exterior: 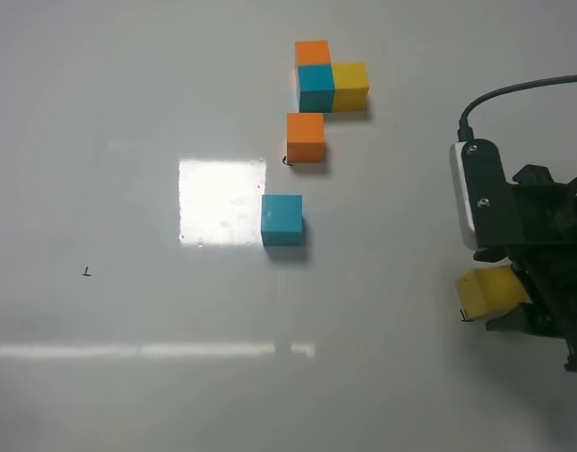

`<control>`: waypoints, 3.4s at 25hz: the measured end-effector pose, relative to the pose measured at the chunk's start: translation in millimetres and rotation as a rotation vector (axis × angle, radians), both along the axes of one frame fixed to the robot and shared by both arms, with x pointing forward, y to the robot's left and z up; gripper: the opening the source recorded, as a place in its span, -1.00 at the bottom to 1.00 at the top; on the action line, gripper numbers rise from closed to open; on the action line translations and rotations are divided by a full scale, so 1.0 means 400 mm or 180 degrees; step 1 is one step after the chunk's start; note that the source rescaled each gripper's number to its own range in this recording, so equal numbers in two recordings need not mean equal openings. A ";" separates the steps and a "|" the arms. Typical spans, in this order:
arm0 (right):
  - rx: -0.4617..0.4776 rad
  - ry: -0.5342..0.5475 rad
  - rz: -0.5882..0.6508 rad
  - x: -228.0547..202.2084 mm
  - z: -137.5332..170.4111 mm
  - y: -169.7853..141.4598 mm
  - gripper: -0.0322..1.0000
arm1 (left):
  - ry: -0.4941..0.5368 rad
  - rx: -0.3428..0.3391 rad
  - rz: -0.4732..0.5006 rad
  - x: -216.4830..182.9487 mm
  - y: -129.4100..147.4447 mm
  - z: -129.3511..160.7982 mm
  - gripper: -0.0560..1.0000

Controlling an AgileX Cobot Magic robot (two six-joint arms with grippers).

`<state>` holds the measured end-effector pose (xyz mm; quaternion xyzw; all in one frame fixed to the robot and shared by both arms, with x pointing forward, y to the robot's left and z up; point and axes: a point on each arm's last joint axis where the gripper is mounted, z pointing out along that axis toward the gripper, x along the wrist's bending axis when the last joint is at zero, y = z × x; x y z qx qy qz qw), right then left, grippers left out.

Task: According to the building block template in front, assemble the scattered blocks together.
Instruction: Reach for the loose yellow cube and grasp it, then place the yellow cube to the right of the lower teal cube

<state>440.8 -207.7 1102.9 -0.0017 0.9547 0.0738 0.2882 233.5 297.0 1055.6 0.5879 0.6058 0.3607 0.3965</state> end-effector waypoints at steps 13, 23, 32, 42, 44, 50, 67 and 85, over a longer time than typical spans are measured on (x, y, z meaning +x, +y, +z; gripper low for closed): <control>-0.0006 -0.0001 -0.0002 0.000 0.000 0.000 -0.17 | 0.0000 0.0000 0.0003 0.000 0.000 0.000 -0.43; 0.0027 -0.0078 0.0007 0.003 0.051 0.002 -0.17 | 0.0000 0.0000 0.0003 0.000 0.000 0.000 -0.43; 0.0257 -0.0284 0.0238 -0.014 0.160 0.087 -0.17 | 0.0000 0.0000 0.0003 0.000 0.000 0.000 -0.43; 0.0101 -0.0166 0.0383 0.035 0.160 0.212 -0.18 | 0.0000 0.0000 0.0003 0.000 0.000 0.000 -0.43; 0.0079 -0.0170 0.0390 0.044 0.156 0.242 -0.18 | 0.0000 0.0000 0.0003 0.000 0.000 0.000 -0.43; 0.0036 -0.0101 0.0461 0.066 0.142 0.303 -0.18 | 0.0000 0.0000 0.0003 0.000 0.000 0.000 -0.43; 0.0059 -0.0074 0.0267 0.097 0.129 0.333 -0.18 | 0.0000 0.0000 0.0003 0.000 0.000 0.000 -0.43; 0.0233 -0.0086 0.0122 0.113 0.111 0.357 -0.18 | 0.0000 0.0000 0.0003 0.000 0.000 0.000 -0.43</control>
